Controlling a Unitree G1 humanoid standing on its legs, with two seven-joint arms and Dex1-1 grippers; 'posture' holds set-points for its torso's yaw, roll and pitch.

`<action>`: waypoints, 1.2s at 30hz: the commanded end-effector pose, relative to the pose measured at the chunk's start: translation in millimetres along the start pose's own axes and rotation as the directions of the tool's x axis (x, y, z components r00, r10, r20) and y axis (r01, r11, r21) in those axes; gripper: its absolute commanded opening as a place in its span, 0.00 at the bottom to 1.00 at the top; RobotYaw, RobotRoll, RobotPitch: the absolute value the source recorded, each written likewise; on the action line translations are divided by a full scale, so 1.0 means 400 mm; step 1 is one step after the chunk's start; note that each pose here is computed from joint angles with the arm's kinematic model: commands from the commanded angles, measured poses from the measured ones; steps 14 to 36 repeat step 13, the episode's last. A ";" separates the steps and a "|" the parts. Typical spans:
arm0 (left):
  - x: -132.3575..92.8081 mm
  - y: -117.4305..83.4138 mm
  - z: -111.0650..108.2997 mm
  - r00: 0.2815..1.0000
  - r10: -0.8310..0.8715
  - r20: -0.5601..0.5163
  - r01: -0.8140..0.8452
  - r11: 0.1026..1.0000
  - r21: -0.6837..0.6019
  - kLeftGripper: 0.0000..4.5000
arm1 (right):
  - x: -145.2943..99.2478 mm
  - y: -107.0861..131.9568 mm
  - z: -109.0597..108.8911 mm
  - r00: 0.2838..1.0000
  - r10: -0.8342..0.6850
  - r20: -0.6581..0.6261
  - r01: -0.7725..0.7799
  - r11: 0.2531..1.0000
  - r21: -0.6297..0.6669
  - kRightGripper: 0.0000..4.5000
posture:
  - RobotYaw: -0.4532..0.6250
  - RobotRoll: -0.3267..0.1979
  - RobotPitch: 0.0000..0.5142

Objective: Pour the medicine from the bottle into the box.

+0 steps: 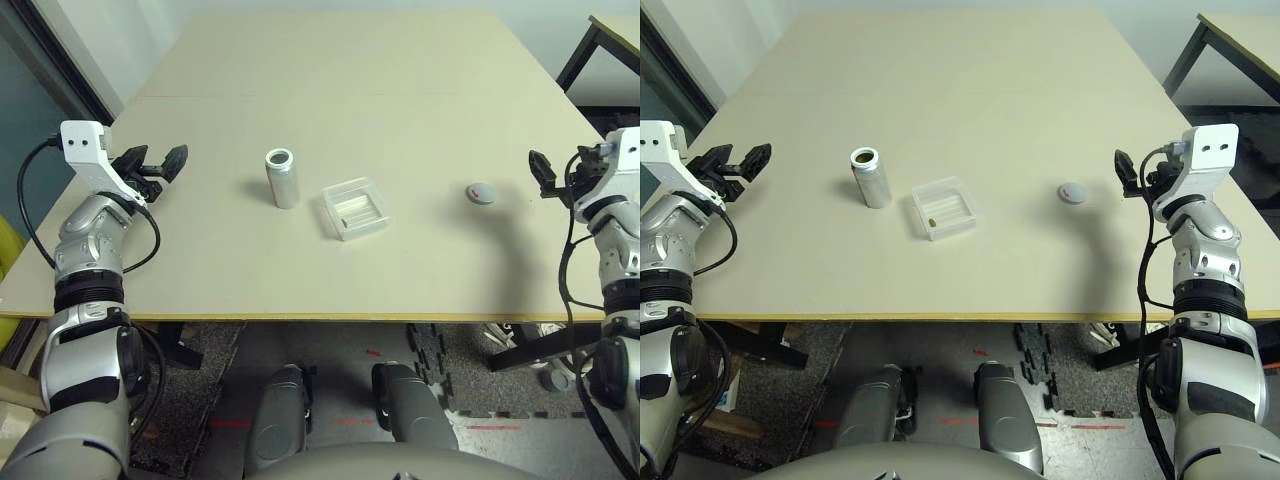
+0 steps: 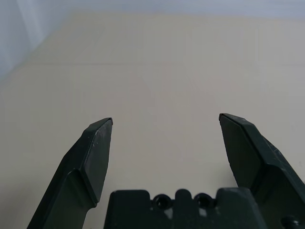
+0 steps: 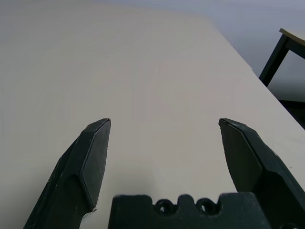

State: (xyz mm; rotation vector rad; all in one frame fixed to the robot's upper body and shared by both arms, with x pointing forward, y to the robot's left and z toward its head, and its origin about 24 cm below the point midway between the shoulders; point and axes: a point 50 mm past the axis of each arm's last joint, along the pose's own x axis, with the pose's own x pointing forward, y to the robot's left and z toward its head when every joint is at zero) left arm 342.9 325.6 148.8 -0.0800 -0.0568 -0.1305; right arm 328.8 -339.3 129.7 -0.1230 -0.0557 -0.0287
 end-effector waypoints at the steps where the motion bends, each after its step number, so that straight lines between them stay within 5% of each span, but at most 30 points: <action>1: -0.002 0.011 0.006 1.000 0.007 -0.010 -0.007 1.000 0.024 1.00 | -0.014 -0.025 -0.005 0.999 -0.031 -0.006 0.031 0.999 -0.014 1.00 | 0.27 0.62 0.21; 36: 0.000 0.016 0.014 1.000 0.021 -0.001 -0.021 0.999 0.025 1.00 | -0.018 -0.030 -0.009 0.999 -0.053 0.002 0.053 0.999 -0.007 1.00 | 0.28 0.62 0.19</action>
